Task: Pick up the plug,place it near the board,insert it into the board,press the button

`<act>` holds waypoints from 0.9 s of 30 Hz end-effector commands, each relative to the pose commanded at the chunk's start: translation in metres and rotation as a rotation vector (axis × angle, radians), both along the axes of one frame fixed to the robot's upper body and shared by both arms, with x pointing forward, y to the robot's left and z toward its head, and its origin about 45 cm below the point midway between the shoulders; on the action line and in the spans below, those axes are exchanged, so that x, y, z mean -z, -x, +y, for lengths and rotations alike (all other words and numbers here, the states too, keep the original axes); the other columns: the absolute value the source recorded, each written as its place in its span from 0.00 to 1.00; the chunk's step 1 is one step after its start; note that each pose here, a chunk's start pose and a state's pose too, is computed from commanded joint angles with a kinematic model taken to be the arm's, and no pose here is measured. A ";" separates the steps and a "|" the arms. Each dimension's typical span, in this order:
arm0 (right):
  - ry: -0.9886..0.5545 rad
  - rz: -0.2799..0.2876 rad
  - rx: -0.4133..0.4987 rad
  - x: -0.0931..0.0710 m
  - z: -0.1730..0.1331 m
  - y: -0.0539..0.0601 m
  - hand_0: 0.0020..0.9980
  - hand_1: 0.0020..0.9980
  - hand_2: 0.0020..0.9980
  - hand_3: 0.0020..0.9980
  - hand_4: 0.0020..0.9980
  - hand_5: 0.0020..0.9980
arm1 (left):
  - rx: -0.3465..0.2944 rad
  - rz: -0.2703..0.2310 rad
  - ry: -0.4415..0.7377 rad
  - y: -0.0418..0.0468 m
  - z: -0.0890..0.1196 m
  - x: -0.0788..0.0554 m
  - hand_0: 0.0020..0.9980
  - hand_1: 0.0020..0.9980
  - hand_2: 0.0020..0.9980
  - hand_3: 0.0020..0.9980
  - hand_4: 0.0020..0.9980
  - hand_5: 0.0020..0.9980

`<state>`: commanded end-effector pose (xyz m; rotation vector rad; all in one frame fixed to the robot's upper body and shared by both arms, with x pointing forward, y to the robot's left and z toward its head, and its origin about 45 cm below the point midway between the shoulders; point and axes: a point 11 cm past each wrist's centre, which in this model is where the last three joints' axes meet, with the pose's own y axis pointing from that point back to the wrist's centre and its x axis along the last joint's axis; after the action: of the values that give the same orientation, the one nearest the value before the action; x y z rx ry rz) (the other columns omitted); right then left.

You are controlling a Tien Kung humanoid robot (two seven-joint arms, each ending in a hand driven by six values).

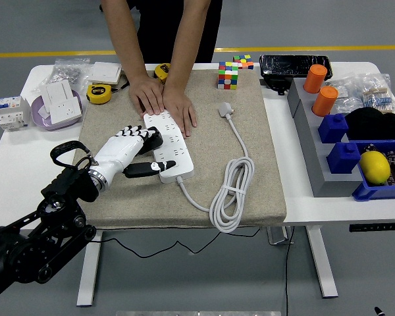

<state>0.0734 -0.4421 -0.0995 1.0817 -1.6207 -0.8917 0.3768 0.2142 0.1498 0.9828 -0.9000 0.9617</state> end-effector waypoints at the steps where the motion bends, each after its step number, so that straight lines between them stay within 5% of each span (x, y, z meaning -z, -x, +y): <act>1: 0.000 0.000 0.000 0.000 0.000 0.000 0.96 0.84 0.79 0.80 1.00 1.00 | 0.003 0.002 -0.001 0.0000 -0.001 0.001 1.00 1.00 0.98 0.91 1.00 1.00; 15: 0.002 0.002 -0.006 0.000 0.000 -0.001 0.96 0.84 0.78 0.80 1.00 1.00 | 0.034 0.004 -0.015 -0.0002 -0.011 0.001 1.00 1.00 0.98 0.91 1.00 1.00; 22: 0.004 0.004 -0.006 0.000 -0.001 0.000 0.96 0.84 0.78 0.80 1.00 1.00 | 0.040 -0.042 -0.013 -0.0025 -0.013 -0.012 1.00 1.00 0.97 0.91 1.00 1.00; 27: 0.003 0.006 -0.008 0.000 -0.001 0.001 0.96 0.84 0.78 0.80 1.00 1.00 | 0.069 -0.094 0.026 0.0038 -0.030 -0.035 1.00 1.00 0.97 0.91 1.00 1.00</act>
<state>0.0727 -0.4431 -0.0992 1.0816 -1.6118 -0.8858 0.3731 0.1839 0.1849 0.8845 -0.9912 0.9655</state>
